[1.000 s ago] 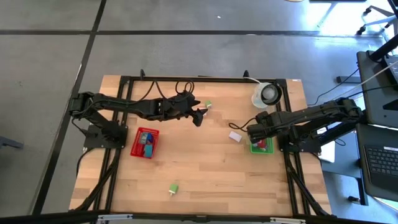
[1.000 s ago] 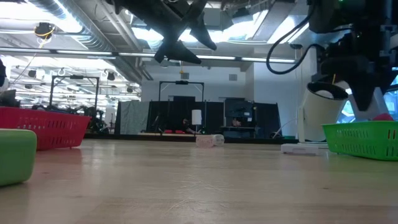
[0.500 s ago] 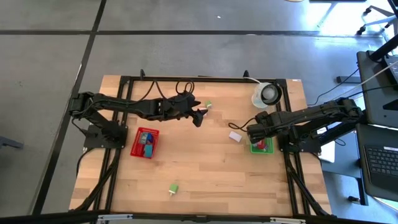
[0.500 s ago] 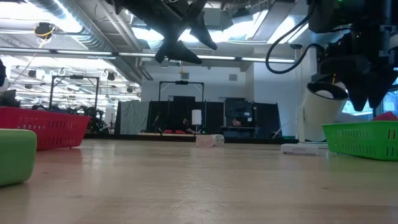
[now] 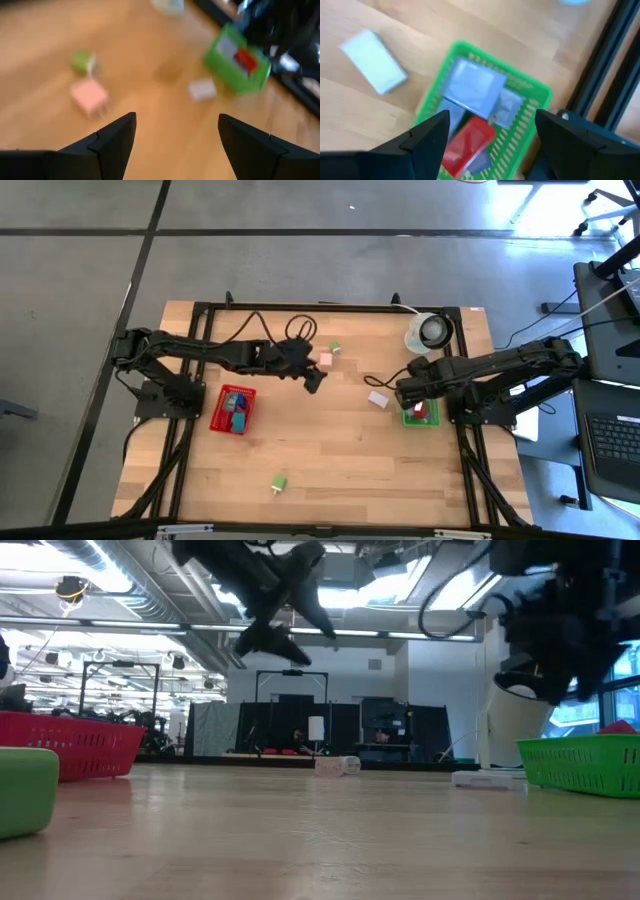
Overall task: Pick & Place Office items
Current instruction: Put the bottom green charger adapter into the green basket
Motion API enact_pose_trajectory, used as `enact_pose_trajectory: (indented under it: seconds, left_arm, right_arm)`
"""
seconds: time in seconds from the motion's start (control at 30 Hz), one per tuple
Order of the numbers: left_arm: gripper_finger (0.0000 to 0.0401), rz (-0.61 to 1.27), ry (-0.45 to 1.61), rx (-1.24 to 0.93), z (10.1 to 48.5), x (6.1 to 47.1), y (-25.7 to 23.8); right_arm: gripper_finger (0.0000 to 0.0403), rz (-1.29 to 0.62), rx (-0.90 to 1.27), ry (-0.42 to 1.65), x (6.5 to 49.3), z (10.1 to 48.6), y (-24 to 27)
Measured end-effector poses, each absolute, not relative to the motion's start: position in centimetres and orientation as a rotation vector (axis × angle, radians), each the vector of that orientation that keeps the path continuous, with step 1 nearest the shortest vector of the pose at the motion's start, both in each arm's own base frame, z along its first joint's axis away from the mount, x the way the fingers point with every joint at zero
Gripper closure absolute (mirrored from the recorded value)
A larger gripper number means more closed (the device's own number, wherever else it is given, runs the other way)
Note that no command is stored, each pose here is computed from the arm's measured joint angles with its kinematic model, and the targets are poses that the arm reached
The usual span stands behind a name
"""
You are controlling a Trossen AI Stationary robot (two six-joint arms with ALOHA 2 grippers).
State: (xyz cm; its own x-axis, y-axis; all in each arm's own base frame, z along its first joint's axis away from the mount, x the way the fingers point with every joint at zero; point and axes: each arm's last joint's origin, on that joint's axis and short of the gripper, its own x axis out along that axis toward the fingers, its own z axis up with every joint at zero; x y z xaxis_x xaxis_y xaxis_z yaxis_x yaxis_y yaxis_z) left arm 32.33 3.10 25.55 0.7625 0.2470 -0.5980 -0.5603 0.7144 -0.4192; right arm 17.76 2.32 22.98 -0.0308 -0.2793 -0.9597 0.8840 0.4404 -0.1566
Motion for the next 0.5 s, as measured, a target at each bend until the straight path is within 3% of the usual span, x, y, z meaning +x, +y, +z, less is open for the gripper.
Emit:
enact_pose_trajectory:
  seconds: [0.23, 0.5]
  left_arm:
    - [0.0123, 0.395, 0.727, -0.685, 24.4, 31.5, 0.8]
    - [0.0123, 0.436, 0.759, -0.751, 24.1, 31.0, -2.5]
  right_arm:
    - [0.0106, -0.995, 0.523, 1.179, 18.8, 25.1, 1.6]
    - [0.0106, -0.962, 0.467, 1.106, 19.6, 26.0, 0.9]
